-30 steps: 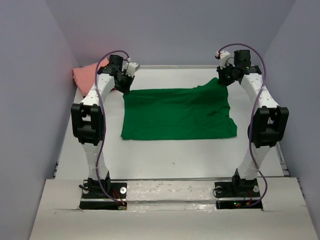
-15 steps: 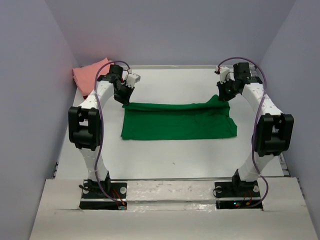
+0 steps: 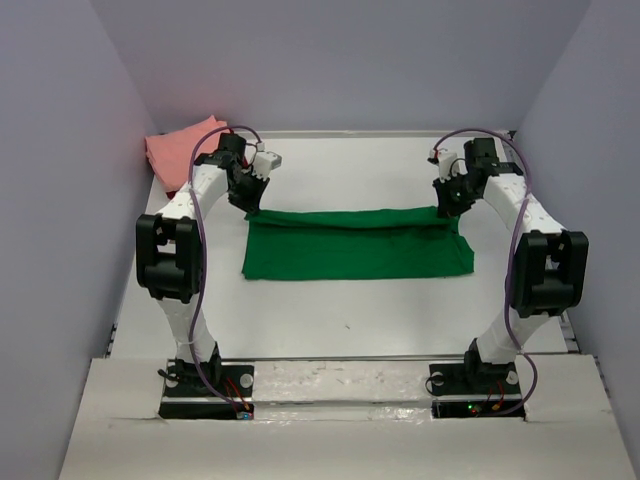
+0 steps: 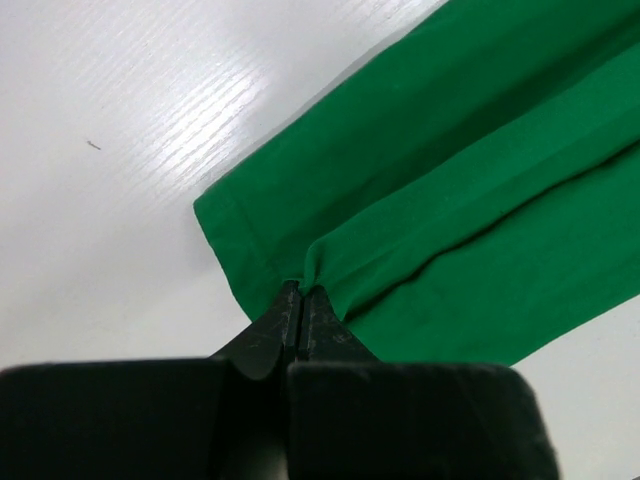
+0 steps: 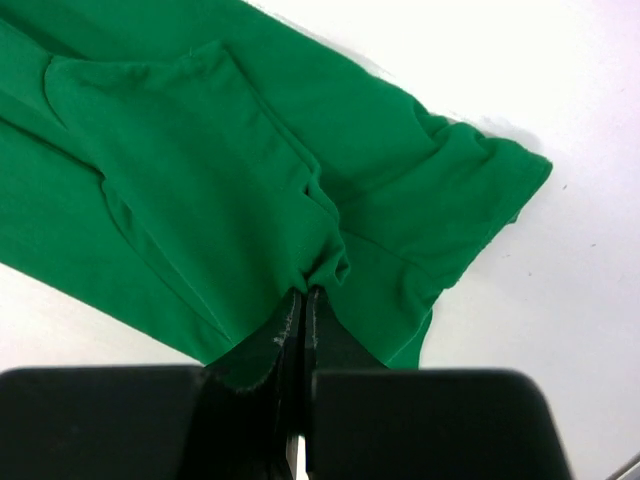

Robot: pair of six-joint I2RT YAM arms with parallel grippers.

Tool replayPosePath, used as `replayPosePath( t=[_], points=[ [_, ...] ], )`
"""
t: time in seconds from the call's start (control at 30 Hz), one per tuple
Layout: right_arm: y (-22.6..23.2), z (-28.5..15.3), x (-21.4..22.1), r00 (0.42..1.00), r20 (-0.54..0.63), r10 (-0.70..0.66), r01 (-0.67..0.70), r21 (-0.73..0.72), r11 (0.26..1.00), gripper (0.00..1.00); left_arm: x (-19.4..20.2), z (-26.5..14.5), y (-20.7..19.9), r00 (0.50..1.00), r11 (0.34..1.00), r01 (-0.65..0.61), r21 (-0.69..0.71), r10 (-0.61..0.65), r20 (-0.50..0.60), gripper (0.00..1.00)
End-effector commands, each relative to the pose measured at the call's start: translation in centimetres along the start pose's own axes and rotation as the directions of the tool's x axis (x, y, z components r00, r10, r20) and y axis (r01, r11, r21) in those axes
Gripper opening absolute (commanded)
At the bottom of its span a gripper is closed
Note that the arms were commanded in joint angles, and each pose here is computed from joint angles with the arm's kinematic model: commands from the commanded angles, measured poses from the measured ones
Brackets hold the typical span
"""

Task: Fold and stack the t-shirts
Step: Fold the other side of the tshirt into a rectangle

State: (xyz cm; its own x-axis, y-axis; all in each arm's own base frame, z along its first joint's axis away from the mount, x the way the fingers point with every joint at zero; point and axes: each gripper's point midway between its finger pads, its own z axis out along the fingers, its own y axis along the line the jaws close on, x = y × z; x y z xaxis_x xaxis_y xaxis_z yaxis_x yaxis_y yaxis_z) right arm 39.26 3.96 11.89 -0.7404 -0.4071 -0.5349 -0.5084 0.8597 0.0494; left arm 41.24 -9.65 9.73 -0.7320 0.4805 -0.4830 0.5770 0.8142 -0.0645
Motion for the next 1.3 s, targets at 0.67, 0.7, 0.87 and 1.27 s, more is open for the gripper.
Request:
replayPosePath(
  t=[0.67, 0.7, 0.87, 1.27],
  points=[
    [2.2, 0.7, 3.8, 0.99, -0.134, 0.044, -0.057, -0.092, 0.994, 0.0, 3.4, 0.1, -2.1, 0.995, 0.996, -0.044, 0.073, 0.051, -0.085, 0.0],
    [2.2, 0.9, 4.0, 0.989, -0.142, 0.046, -0.06, -0.094, 0.994, 0.0, 3.5, 0.2, -2.1, 0.995, 0.996, -0.044, 0.076, 0.051, -0.09, 0.0],
    [2.3, 1.5, 4.9, 0.982, -0.176, 0.062, -0.081, -0.1, 0.992, 0.0, 4.6, 0.6, -2.1, 0.992, 0.996, -0.039, 0.076, 0.048, -0.119, 0.0],
    [2.6, 2.8, 6.6, 0.963, -0.25, 0.098, -0.129, -0.112, 0.985, 0.18, 6.3, 1.5, -2.5, 0.984, 0.995, -0.024, 0.099, 0.04, -0.171, 0.61]
  ],
)
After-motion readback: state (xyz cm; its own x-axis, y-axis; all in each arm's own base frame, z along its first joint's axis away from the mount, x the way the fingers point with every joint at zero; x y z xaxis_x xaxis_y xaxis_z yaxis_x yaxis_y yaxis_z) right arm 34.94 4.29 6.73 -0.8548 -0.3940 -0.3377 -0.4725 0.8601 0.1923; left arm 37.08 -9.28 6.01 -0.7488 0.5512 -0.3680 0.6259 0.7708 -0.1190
